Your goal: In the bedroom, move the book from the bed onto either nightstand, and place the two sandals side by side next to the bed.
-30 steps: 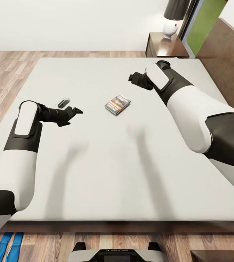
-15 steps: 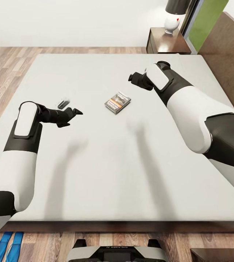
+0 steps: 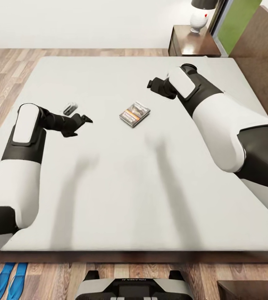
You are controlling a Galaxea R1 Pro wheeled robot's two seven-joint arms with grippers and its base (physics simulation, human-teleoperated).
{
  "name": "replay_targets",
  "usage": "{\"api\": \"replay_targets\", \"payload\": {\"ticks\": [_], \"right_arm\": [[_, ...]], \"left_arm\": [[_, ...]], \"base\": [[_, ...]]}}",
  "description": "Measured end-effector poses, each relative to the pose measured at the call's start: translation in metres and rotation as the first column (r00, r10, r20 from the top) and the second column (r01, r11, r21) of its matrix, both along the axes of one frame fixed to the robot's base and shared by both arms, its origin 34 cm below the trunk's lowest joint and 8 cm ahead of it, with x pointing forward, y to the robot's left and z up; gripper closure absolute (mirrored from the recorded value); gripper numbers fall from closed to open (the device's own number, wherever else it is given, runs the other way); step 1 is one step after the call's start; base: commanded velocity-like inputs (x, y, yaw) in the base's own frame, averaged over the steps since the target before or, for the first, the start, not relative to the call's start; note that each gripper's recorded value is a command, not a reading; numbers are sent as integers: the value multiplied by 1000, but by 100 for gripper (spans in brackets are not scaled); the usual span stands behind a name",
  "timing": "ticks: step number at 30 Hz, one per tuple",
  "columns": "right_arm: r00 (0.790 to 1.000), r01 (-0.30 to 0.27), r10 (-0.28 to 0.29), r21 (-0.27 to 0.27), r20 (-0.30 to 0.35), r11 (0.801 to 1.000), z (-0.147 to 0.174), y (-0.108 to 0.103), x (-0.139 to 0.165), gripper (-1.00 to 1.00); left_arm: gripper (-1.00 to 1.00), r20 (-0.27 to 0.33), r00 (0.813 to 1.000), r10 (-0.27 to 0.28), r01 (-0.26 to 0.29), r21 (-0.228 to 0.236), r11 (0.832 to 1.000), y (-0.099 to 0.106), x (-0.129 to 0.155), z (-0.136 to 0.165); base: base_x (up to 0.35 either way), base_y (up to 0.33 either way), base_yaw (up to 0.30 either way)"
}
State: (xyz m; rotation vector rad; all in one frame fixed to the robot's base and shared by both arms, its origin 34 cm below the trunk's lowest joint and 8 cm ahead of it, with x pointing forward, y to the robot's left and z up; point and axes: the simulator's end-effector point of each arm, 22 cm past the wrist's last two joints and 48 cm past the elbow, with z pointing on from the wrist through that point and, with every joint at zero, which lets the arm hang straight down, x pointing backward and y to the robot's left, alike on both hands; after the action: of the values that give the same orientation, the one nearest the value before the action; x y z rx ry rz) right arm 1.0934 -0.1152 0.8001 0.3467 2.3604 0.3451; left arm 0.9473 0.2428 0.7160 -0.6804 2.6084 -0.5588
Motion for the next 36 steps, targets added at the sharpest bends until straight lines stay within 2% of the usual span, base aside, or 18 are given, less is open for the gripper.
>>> {"api": "replay_targets", "payload": {"ticks": [3,6,7,10,18,36], "right_arm": [[1000,6,-6,6,23,1000,17,0,10,-100],[999,21,-23,45,40,999,36,2,20,-100],[998,37,-40,71,45,997,47,2,24,-100],[996,77,-79,75,33,994,52,-5,28,-100],[982,184,-185,57,25,981,50,-26,33,-100],[979,206,-206,53,-10,977,15,-29,30,-100]], "left_arm": [[-100,10,1000,-1,1,-3,1000,-4,18,14],[-100,22,1000,-8,8,-8,1000,-13,31,26],[-100,25,1000,-13,14,-9,1000,-19,36,32],[-100,21,1000,-19,19,-4,1000,-24,39,32],[-100,-10,1000,-6,6,33,999,-16,36,20],[-100,-66,998,6,-3,53,999,-6,24,-16]], "base": [[0,0,0],[0,0,0],[0,0,0],[0,0,0],[0,0,0],[0,11,0]]}}
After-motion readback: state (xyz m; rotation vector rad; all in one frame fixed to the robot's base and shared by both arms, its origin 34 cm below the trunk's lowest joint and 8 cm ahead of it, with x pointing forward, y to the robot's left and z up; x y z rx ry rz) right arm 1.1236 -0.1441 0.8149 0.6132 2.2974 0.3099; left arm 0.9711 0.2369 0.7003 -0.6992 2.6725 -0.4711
